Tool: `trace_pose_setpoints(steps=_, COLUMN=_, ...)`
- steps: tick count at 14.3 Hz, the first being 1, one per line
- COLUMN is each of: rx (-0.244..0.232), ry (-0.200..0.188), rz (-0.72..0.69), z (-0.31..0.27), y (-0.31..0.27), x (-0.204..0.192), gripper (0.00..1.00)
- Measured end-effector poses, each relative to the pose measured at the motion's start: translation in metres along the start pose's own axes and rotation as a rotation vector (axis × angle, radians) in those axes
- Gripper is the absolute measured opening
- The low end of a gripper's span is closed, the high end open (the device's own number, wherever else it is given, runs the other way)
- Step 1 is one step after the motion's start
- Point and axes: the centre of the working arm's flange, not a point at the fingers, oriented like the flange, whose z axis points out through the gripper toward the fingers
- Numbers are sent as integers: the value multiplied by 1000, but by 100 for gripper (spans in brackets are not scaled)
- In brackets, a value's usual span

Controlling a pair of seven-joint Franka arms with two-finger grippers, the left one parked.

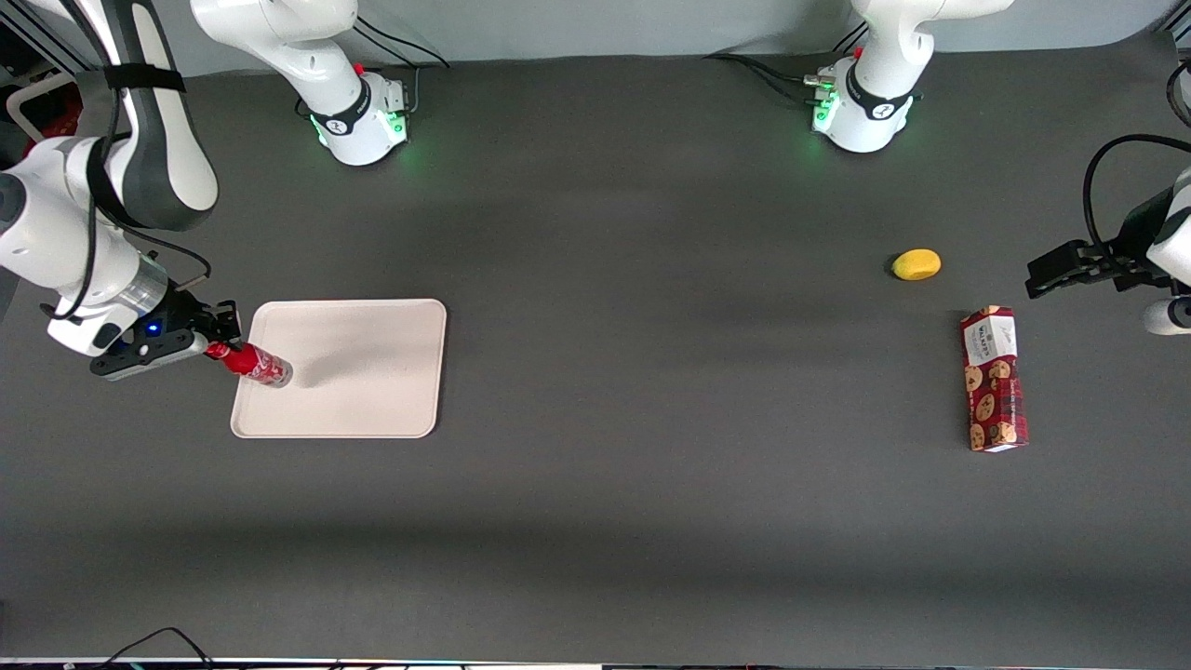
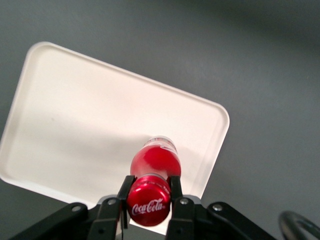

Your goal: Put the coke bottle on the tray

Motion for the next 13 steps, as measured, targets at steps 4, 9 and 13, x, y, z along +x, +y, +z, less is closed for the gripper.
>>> trace_pose_setpoints(steps=4, rx=4, ry=-16, rz=7, z=22, y=7, x=-19, gripper=33)
trace_pose_setpoints(steps=9, rx=-7, ry=-7, rz=2, z=26, y=26, x=-27, gripper=33)
trace_pose_setpoints(steps=13, rx=-14, ry=-12, rz=6, z=42, y=28, x=-28, gripper=37)
